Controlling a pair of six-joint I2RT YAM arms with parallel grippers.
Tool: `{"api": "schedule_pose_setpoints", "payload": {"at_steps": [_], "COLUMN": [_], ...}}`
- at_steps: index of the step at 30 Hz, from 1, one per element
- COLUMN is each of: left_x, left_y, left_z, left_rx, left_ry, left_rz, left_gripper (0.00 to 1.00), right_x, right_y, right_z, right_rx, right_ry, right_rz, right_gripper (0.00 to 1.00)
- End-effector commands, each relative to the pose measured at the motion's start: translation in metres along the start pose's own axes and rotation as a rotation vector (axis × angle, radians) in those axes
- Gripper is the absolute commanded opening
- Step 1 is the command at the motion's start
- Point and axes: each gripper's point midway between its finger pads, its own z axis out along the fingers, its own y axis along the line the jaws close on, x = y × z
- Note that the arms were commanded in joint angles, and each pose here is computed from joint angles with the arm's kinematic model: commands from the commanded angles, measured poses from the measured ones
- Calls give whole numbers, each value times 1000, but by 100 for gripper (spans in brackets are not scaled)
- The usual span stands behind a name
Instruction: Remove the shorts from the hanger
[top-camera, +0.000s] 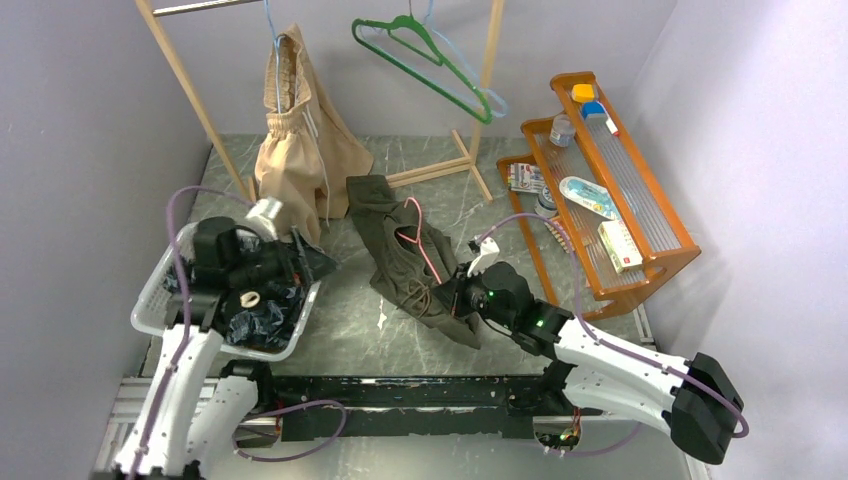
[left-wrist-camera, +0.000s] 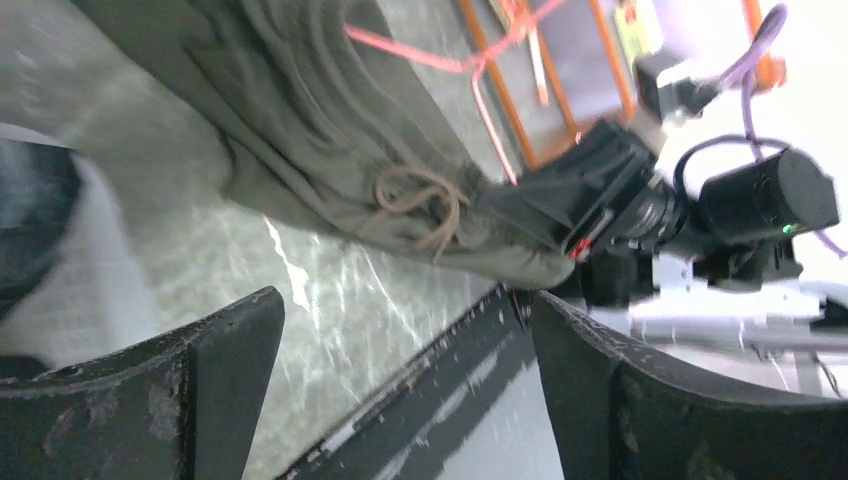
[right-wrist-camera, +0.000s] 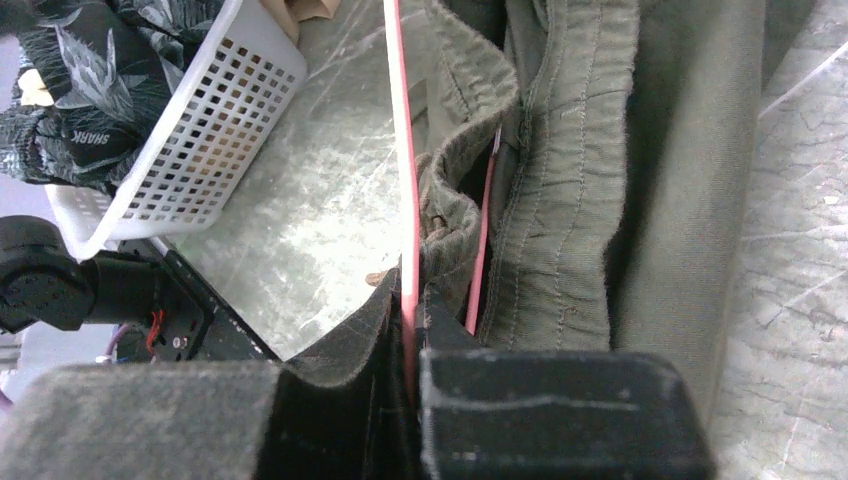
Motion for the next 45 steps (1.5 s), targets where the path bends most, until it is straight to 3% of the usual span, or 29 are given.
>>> {"api": "schedule_pose_setpoints", "payload": {"at_steps": [1,4,8,13,19,26,30,33,35,37,41,45], "left_x": [21,32,17,1,23,50,55,59,63,67,75,87], "left_y": [-23,-20,-18,-37,-26,39,34,40,50,57,66,69], "left_z": [45,81,103,120,156,166,181,181,176,172,166,163], "left_rx": [97,-73,-196,-120,-215,-610,-550,-546,-586,-620,-662,-656], "left_ry": [133,180,65,-57,12,75,75,60,57,65,108,157], "left_rz": [48,82,58,-18,-41,30,29,13,6,7,25,25], "left_gripper": [95,89,90,92,88,70,68,53,29,11,7,7], "right_x": [-9,-11,-8,-1,-5,1,14,19,19,19,25,36], "right_y": [11,11,9,12,33,33,37,35,29,23,15,12], "right_z": [-3,-9,-18,-28,-40,-43,-40,-39,-38,-38,-35,-28], "right_rx": [-42,-45,-39,-78,-194,-214,-258,-249,-214,-183,-153,-145], "right_ry": [-24,-31,-20,-3,-23,-8,34,54,57,54,60,109], "right_rz": [23,12,2,9,14,-9,11,14,11,3,1,7], "right_gripper": [0,0,0,0,0,0,0,0,0,0,0,9]}}
